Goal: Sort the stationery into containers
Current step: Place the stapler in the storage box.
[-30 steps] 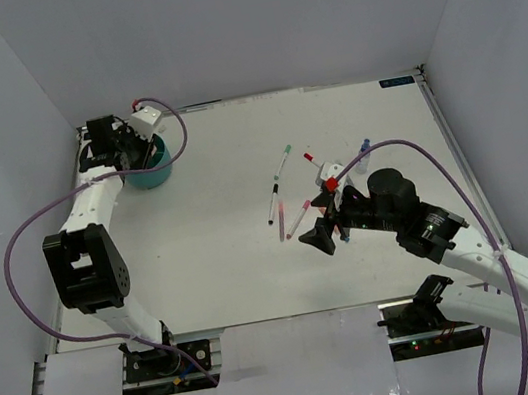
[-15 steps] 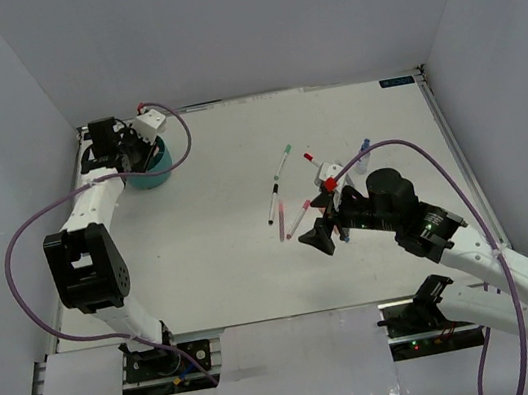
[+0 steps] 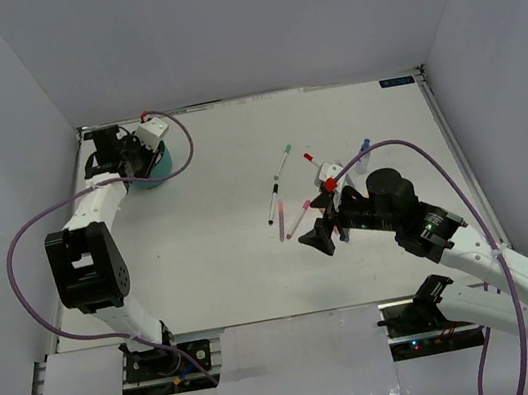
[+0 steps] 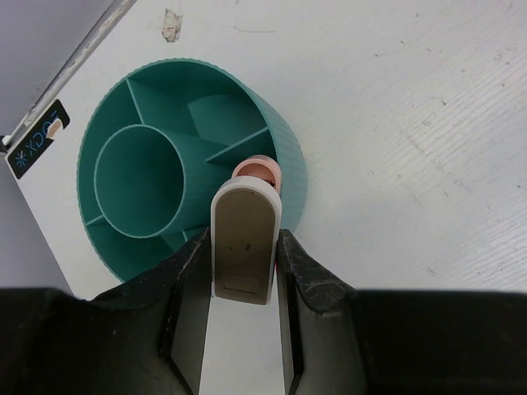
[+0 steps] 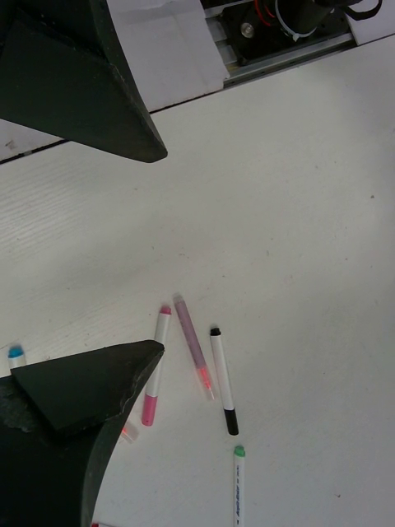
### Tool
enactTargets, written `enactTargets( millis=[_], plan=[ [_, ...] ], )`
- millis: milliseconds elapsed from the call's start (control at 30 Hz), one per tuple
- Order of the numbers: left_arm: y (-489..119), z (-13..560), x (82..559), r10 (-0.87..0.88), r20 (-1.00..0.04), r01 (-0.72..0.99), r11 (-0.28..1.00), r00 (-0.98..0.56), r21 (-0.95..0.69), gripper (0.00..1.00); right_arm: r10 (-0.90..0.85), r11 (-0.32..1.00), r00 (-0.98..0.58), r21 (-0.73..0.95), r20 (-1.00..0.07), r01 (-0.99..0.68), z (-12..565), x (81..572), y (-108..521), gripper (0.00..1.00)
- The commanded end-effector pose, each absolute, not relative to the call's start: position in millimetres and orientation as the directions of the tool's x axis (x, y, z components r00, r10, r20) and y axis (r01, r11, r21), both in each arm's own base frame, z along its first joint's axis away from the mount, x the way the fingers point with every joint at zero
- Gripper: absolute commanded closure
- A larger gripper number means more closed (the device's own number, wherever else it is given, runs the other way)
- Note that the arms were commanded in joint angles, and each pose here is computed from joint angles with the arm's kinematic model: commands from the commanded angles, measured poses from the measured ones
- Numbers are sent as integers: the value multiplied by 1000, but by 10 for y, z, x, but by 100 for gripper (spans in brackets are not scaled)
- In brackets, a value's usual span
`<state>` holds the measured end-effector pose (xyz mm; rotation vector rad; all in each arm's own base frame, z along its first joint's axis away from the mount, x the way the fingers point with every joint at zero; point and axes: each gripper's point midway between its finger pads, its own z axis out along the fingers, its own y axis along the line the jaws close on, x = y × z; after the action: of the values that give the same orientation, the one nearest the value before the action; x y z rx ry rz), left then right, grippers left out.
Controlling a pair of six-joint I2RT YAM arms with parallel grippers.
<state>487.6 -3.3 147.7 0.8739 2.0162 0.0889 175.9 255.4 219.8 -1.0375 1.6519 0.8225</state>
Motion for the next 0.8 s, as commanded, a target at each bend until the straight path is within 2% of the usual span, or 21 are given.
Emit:
enactTargets(
  millis=[0,367,767],
  plan=[
    [-18,1687,4949,622,-735,525,735,-270,430,81,-234,394,-141,39,-962,-918,2214,1758,2574,5],
    [-8,1798,4947,654,-728,509,707,-206,491,79,-237,379,-143,45,-961,-924,2195,1732,2587,5],
    [-16,1813,4967,673,-721,506,686,-167,523,73,-243,360,-150,55,-958,-931,2162,1703,2610,5]
  ],
)
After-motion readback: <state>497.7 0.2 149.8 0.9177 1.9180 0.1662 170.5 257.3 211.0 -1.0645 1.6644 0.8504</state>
